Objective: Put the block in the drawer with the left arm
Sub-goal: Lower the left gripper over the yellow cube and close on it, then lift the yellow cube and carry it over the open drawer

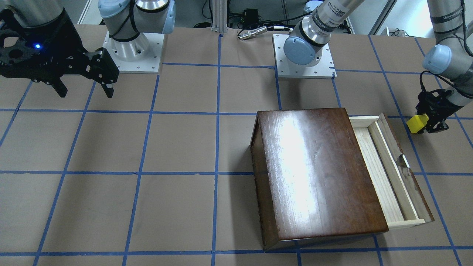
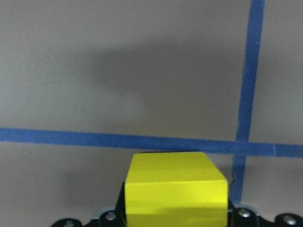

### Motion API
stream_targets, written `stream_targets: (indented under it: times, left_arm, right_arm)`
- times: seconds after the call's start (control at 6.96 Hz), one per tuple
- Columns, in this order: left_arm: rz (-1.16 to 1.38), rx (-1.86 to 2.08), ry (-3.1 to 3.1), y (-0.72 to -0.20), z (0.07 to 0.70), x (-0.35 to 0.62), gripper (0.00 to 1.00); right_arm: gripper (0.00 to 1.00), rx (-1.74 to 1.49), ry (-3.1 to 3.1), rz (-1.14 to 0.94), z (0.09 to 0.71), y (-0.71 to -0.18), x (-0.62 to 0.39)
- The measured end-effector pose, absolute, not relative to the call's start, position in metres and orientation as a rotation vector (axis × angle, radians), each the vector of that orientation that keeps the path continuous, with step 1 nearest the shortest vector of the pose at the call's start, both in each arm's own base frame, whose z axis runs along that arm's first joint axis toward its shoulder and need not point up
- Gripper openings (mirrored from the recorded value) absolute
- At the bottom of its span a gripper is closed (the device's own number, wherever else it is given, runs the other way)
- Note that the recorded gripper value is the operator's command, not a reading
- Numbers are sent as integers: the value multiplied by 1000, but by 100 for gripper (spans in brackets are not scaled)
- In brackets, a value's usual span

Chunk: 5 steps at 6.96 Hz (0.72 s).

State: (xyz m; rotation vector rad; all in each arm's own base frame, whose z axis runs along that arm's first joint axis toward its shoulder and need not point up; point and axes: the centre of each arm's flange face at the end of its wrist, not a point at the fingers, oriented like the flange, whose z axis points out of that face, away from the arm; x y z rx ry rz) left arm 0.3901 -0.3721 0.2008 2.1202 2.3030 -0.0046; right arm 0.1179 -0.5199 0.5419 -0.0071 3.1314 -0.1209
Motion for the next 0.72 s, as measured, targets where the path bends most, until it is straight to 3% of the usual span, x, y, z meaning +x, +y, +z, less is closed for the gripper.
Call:
stream_targets:
  times: [0.29,0.72]
  left_arm:
    - [-37,2125,2285,-385,237,388,0]
    - [-122,2163,2310,-453,344,350,0]
  right_arm:
    - [100,-7,3132,-121,542,-520,118]
    - [100,-8,3131,-120,542,-520,118]
